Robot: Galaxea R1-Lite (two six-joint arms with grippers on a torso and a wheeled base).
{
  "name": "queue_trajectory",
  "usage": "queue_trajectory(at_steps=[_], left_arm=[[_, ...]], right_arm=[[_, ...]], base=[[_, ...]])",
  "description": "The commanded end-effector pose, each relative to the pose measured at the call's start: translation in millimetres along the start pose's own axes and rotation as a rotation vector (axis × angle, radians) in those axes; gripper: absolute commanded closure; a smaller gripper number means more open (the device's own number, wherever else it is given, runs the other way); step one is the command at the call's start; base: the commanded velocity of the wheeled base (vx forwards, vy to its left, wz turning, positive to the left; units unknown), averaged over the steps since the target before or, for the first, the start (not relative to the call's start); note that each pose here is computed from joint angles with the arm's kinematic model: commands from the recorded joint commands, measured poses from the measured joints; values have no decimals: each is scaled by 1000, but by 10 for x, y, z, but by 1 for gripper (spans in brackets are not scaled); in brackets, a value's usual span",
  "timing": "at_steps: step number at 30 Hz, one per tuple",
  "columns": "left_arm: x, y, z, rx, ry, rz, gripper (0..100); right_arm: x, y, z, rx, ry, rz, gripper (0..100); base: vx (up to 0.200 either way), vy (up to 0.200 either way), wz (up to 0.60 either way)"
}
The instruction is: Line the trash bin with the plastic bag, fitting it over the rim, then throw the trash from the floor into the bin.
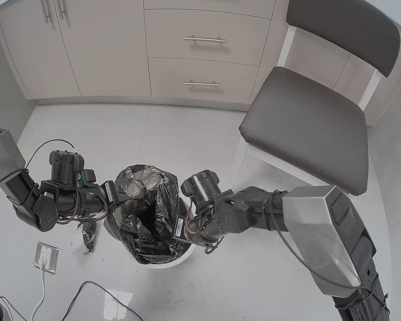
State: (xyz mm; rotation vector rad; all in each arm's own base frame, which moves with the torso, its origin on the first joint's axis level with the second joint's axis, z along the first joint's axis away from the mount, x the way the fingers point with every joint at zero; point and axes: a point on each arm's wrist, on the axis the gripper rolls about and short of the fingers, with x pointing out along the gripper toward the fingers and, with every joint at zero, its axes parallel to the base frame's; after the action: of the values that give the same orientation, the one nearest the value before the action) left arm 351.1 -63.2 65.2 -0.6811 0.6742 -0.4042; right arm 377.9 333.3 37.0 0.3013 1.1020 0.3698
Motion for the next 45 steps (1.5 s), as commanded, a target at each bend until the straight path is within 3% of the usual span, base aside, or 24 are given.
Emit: queue_trajectory(at_steps=[1,6,9,14,15,31,36,45], left_arm=[[50,-25,-44,3,17,-6,100],[52,-30,-35,5,14,-9,100],[52,-34,-30,10,1,-18,100],[72,-22,-32,14,-11,-27,100],[72,-22,-30,15,-13,-27,100],[71,-3,-27,13,-13,-24,100],[67,-5,-28,13,-13,-24,100],[71,-13,-34,15,-11,-25,100]], right_arm=[[-219,-84,177,60,3,26,100],[-112,-63,99,-13,-8,-11,100],[-13,3,11,-147,-90,-115,100],[24,162,-48,-206,-161,-100,100],[31,172,-59,-211,-162,-98,0],[207,248,-174,-248,-193,-76,0],[436,150,-318,-256,-141,-116,0],[878,-173,-554,-295,-86,-268,0]], base=[[0,0,0],[0,0,0],[0,0,0],[0,0,0],[0,0,0],[0,0,0],[0,0,0],[0,0,0]])
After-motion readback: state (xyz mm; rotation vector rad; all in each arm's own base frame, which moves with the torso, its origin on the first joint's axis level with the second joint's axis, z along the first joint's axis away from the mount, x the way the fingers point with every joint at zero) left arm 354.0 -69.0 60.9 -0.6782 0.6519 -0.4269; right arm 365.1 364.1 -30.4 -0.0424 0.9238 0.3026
